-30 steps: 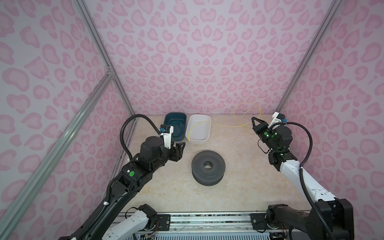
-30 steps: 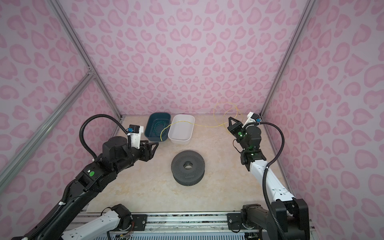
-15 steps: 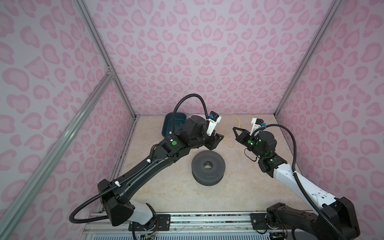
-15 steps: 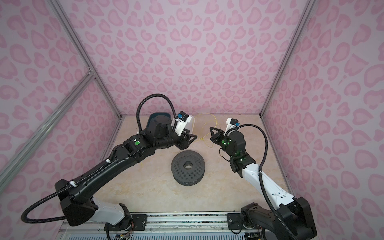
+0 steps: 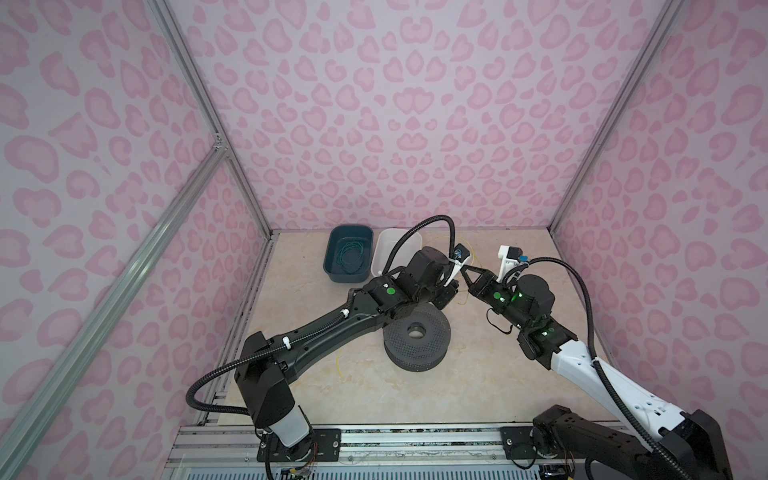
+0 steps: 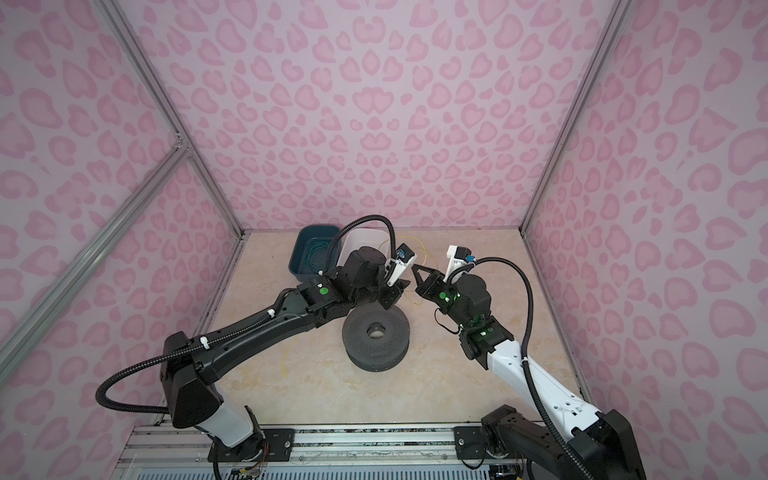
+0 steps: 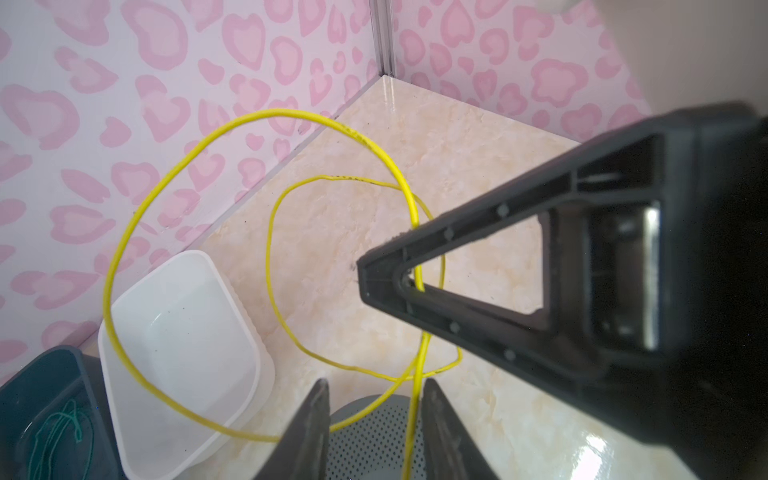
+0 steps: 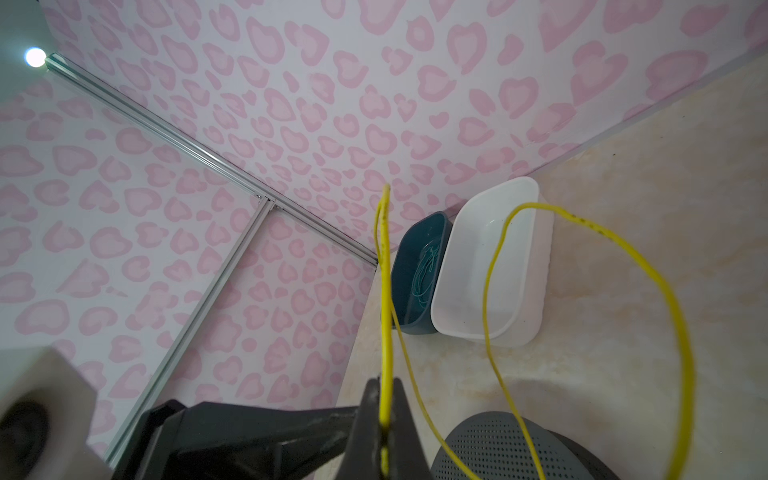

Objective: Wrap the cables

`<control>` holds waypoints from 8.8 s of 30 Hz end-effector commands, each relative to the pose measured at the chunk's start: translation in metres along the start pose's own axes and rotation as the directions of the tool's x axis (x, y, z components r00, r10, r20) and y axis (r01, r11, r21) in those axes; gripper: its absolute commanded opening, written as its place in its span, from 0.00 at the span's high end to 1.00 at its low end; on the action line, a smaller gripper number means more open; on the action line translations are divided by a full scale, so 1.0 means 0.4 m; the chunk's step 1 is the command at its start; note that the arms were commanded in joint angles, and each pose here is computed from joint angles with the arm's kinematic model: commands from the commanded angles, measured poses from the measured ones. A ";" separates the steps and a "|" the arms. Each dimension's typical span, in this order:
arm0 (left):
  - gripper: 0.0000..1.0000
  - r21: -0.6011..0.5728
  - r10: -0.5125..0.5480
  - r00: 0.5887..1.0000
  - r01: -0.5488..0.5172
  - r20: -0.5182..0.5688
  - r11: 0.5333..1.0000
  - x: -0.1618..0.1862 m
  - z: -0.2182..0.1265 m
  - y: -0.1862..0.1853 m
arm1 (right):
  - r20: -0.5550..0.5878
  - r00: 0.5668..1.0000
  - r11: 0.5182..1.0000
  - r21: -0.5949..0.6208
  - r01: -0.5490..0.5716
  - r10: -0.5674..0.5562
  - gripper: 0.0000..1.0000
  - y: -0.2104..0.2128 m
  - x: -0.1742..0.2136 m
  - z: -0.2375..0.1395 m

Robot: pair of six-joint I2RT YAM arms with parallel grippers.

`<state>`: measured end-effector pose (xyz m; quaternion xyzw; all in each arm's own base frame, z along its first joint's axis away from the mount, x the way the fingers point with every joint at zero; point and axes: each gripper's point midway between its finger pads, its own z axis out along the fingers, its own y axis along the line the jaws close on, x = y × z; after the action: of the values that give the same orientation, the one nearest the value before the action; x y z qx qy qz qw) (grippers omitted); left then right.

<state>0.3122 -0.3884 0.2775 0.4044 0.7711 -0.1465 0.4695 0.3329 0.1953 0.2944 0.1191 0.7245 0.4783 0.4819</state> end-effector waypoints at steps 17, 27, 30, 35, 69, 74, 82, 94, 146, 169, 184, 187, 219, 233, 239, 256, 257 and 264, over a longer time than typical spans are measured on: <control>0.96 0.008 -0.011 0.996 0.011 0.093 1.000 -0.016 0.005 -0.010 | -0.037 0.999 1.000 -0.021 -0.016 0.015 0.94 0.021 0.030 0.003; 0.96 -0.020 -0.149 0.965 0.157 0.215 0.987 -0.041 -0.053 0.061 | 0.109 0.994 0.996 0.084 0.021 -0.030 0.57 0.009 -0.045 -0.142; 0.96 -0.006 -0.183 0.950 0.191 0.252 0.982 -0.060 -0.069 0.069 | 0.117 0.992 0.998 0.048 -0.047 0.041 0.56 0.010 -0.032 -0.166; 0.96 0.021 -0.234 0.920 0.240 0.315 0.971 -0.095 -0.091 0.078 | 0.121 0.982 0.989 -0.006 -0.147 0.147 0.55 0.001 0.026 -0.167; 0.96 0.227 -0.381 0.849 0.316 0.365 0.921 -0.103 -0.177 0.050 | 0.127 0.986 0.993 0.028 -0.115 0.110 0.78 0.014 0.070 0.044; 0.96 0.229 -0.378 0.853 0.313 0.358 0.922 -0.086 -0.184 0.045 | 0.130 0.988 0.994 0.045 -0.096 0.089 0.95 0.004 0.052 0.045; 0.96 0.239 -0.352 0.875 0.283 0.333 0.929 -0.062 -0.195 0.039 | 0.182 0.982 0.994 0.086 -0.065 0.048 1.00 -0.032 -0.026 0.004; 0.96 0.268 -0.308 0.924 0.245 0.227 0.932 0.050 -0.230 0.012 | 0.390 0.920 0.979 0.176 -0.100 0.024 1.00 -0.156 -0.301 -0.126; 0.36 -0.391 -0.060 0.993 0.015 -0.104 0.920 0.218 -0.372 0.270 | 0.346 0.938 0.960 0.253 -0.121 0.027 1.00 -0.240 -0.292 -0.154; 0.44 0.174 0.223 0.971 -0.235 0.088 0.956 -0.127 0.058 -0.067 | 0.223 0.975 0.978 0.199 -0.058 0.013 1.00 -0.132 -0.163 -0.126; 0.77 0.180 0.222 0.974 -0.225 0.036 0.958 -0.062 0.118 -0.076 | 0.210 0.977 0.980 0.184 -0.071 0.031 1.00 -0.132 -0.145 -0.119; 0.87 0.167 0.207 0.977 -0.212 0.047 0.963 -0.064 0.110 -0.071 | 0.213 0.977 0.980 0.188 -0.072 0.031 1.00 -0.137 -0.144 -0.120; 0.96 0.039 -0.006 0.973 0.015 -0.230 0.999 0.144 0.059 0.105 | -0.430 0.656 0.638 0.210 0.741 -0.620 0.53 0.053 0.051 -0.208; 0.96 0.031 -0.023 0.959 0.033 -0.283 0.999 0.191 0.021 0.119 | -0.529 0.284 0.216 0.188 0.958 -0.800 0.43 0.165 0.073 -0.173; 0.96 0.006 -0.040 0.958 0.043 -0.284 0.999 0.211 -0.006 0.127 | -0.622 0.106 0.083 0.067 0.994 -0.776 0.26 0.127 0.078 -0.169; 0.96 0.045 -0.046 0.956 0.062 -0.290 0.997 0.224 -0.024 0.105 | -0.584 0.113 0.052 0.122 0.991 -0.804 0.38 0.087 -0.016 -0.038; 0.96 0.046 -0.045 0.956 0.061 -0.291 0.997 0.226 -0.024 0.106 | -0.569 0.126 0.070 0.120 0.990 -0.813 0.39 0.091 -0.021 -0.032; 0.96 0.069 -0.043 0.956 0.065 -0.289 0.995 0.231 -0.032 0.095 | -0.563 0.118 0.103 0.059 0.993 -0.818 0.39 0.073 -0.014 0.000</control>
<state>0.3163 -0.3117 0.2081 0.4148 0.8392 -0.1179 0.3315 0.3240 0.1933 0.3251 -0.3391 0.8036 -0.1140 0.4757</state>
